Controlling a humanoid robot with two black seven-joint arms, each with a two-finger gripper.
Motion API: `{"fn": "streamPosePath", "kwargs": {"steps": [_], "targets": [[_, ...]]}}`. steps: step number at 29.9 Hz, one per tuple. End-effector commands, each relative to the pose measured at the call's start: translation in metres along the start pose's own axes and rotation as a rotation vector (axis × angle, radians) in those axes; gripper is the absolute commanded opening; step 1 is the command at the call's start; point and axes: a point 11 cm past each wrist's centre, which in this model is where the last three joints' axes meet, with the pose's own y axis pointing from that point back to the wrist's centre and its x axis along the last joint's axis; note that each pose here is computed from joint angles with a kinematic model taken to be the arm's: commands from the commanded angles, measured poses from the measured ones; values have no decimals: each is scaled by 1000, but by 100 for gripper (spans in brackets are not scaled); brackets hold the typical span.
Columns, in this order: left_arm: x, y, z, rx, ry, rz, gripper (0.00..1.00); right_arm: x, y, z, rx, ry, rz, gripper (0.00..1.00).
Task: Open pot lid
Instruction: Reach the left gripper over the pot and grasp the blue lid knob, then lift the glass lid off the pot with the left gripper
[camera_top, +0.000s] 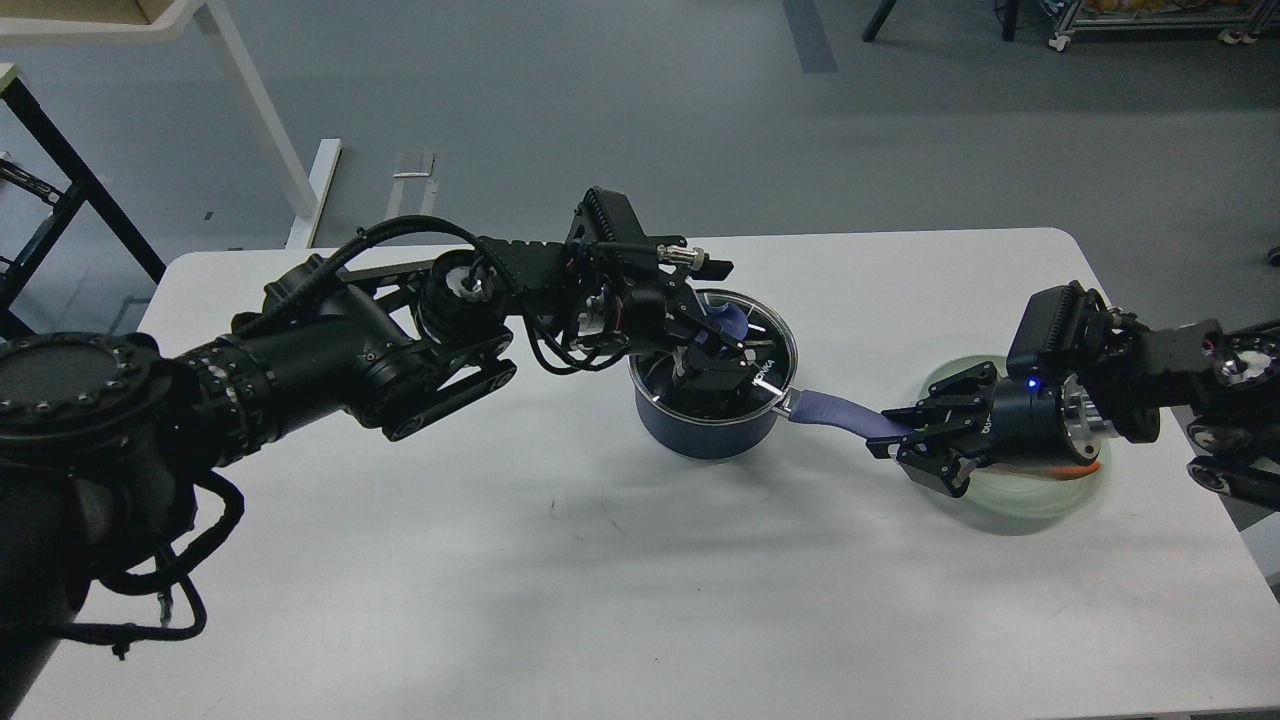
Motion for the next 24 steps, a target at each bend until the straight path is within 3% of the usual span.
{"fn": "streamPosePath", "kwargs": {"steps": [1,19,24], "targets": [[-9,0,-5,26,15,-15,99,0,0,0,-1,0,0,31],[-36,0,-5,49,90,-26,98,-1,1,0,-2,-2,0,32],[-35,-3,-1,41,86,-17,92,-1,1,0,-2,-2,0,33]]}}
